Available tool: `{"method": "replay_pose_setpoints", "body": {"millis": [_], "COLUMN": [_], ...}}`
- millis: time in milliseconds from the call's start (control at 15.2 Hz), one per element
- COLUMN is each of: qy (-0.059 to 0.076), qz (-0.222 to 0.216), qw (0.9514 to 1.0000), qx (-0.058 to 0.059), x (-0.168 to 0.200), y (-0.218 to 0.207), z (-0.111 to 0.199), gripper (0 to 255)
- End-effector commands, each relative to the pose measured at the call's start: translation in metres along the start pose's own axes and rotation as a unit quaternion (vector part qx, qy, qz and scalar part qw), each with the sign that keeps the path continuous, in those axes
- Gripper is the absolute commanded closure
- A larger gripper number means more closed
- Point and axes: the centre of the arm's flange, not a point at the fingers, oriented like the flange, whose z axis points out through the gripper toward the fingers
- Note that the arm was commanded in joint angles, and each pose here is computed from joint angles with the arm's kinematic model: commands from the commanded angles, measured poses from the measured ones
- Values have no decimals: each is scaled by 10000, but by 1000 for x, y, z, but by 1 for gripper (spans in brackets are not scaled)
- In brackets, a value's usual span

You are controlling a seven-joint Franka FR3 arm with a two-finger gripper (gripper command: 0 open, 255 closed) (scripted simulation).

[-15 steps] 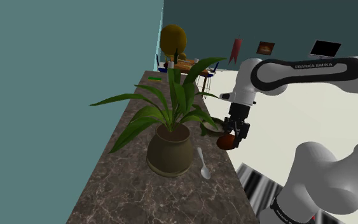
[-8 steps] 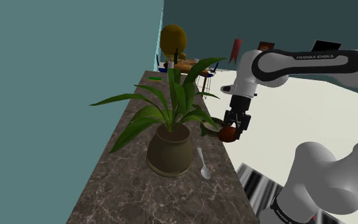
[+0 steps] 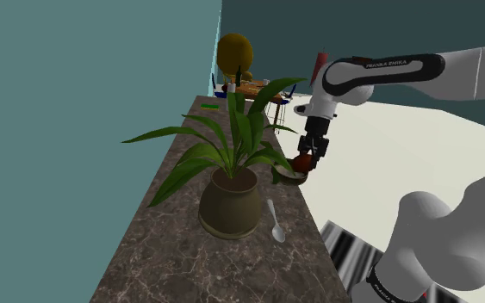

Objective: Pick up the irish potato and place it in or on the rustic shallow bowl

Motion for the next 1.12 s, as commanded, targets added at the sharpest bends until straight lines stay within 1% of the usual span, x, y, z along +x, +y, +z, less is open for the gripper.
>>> {"method": "replay_pose_setpoints", "body": {"millis": [0,528,1056], "qy": [-8,-8,-8], "qz": [-4,-4,-4], "qw": [10000,10000,10000], "qx": [-8,-8,-7], "x": [-5,-22,-30], "y": [24,115,131], "z": [-12,-54,-16], "gripper": [255,255,255]}}
